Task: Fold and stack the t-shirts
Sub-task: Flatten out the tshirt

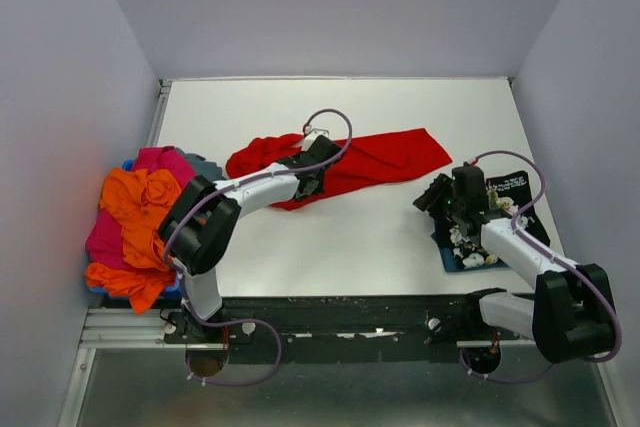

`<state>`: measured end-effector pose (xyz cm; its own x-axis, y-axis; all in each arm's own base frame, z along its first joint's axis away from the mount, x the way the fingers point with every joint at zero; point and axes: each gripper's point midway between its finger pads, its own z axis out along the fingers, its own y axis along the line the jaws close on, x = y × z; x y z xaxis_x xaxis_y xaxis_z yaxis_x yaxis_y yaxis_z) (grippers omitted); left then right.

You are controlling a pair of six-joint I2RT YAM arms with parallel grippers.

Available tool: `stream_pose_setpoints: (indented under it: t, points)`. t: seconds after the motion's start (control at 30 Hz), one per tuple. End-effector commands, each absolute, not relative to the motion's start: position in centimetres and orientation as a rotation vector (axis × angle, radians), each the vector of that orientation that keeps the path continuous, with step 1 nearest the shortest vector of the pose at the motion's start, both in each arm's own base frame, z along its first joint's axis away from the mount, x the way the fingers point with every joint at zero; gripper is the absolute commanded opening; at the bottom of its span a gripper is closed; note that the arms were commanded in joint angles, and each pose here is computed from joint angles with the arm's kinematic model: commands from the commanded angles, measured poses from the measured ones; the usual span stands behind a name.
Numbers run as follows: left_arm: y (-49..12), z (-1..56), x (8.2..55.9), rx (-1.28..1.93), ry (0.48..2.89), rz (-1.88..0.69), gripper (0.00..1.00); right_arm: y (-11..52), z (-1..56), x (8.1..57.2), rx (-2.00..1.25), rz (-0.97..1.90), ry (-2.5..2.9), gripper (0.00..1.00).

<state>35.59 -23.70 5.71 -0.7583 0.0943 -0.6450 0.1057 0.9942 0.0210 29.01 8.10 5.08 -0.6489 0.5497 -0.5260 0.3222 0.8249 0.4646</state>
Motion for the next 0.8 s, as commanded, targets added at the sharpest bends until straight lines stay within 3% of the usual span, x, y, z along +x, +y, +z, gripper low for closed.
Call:
stream_pose_setpoints:
  t: [0.0, 0.13, 0.37, 0.7, 0.77]
  points:
    - [-21.2, 6.8, 34.3, 0.074, 2.421, 0.072, 0.0, 8.5, 5.2, 29.0, 0.607, 0.469, 2.312, 0.64]
    - [-18.8, 7.9, 30.8, 0.071, 2.447, 0.064, 0.0, 8.8, 4.9, 28.9, 0.594, 0.489, 2.324, 0.64]
    - [-9.7, 8.6, 25.1, -0.21, 2.48, 0.291, 0.0, 9.0, 4.8, 29.0, 0.603, 0.502, 2.321, 0.64]
    - [-8.8, 4.7, 20.4, -0.487, 2.543, 0.103, 0.0, 8.7, 4.5, 28.7, 0.625, 0.49, 2.323, 0.64]
    - [-8.7, 5.1, 20.3, -0.497, 2.518, 0.075, 0.16, 8.8, 4.5, 28.6, 0.622, 0.498, 2.324, 0.64]
